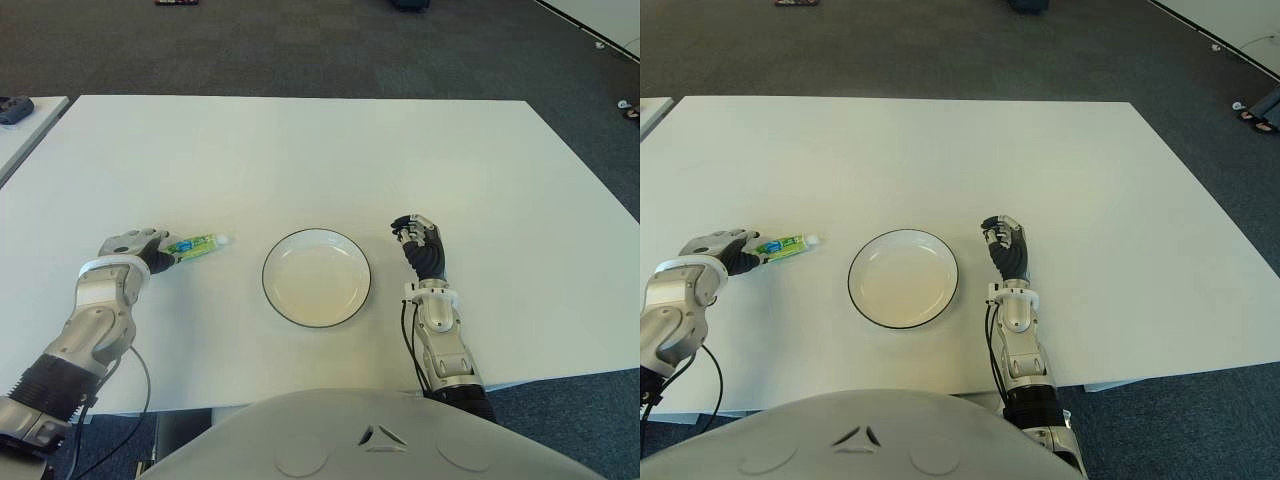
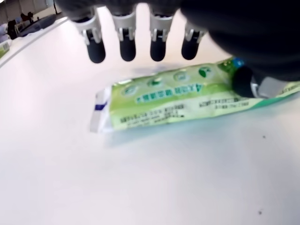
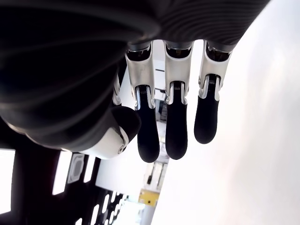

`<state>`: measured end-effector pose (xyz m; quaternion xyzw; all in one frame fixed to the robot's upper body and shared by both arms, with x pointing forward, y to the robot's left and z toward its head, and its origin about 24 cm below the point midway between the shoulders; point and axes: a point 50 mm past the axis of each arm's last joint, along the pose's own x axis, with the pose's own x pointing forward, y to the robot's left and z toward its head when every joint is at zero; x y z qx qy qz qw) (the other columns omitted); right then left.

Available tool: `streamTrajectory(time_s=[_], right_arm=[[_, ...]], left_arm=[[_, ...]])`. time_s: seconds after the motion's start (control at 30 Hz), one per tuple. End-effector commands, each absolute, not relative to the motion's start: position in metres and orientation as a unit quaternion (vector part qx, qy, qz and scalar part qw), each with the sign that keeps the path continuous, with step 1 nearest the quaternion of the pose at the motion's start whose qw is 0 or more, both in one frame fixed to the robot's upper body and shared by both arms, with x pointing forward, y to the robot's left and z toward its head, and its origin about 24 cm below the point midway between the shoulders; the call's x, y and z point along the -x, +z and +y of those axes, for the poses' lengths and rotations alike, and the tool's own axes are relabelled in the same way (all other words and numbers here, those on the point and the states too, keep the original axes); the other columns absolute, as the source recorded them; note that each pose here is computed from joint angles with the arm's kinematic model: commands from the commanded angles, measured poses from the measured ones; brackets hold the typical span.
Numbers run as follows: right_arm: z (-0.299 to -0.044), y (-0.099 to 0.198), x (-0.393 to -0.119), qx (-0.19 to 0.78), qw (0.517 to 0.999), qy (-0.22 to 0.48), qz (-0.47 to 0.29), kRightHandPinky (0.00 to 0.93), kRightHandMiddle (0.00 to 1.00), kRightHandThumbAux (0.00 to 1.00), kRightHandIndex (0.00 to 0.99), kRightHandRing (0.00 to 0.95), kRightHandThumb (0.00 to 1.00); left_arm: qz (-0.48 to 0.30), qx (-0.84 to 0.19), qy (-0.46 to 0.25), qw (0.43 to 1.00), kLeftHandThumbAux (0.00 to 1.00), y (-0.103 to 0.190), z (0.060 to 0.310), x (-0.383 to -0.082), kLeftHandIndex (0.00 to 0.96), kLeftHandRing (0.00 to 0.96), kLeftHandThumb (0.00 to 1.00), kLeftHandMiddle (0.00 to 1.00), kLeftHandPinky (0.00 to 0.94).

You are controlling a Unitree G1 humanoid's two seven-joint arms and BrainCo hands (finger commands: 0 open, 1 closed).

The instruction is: Put the toothpaste on the table into the plate.

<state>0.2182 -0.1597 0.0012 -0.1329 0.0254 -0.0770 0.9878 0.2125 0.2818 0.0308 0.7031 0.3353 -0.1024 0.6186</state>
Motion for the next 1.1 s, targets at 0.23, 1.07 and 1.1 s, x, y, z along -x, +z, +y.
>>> streamTrajectory(time_s=[0.23, 1.07, 1.1], right_arm=[[-0.162, 0.001, -0.215, 0.125, 0.988, -0.083, 0.024, 0.457, 0.476, 0.732, 0.423, 0.456, 0.714], [-0.167, 0.0, -0.21, 0.135, 0.987, -0.084, 0.025, 0.465, 0.478, 0.732, 0.423, 0.461, 0.712], [-0.167, 0.0, -0.21, 0.135, 0.987, -0.085, 0.025, 0.466, 0.478, 0.732, 0.423, 0.461, 0.712]], left_arm=[[0.329, -0.7, -0.096, 0.626, 0.275, 0.017, 0.276, -0.209, 0.0, 0.0, 0.56, 0.0, 0.0], [0.109, -0.687, -0.164, 0.699, 0.195, -0.005, 0.248, -0.196, 0.0, 0.0, 0.531, 0.0, 0.03], [0.096, -0.686, -0.169, 0.701, 0.195, -0.006, 0.245, -0.194, 0.0, 0.0, 0.529, 0.0, 0.033]])
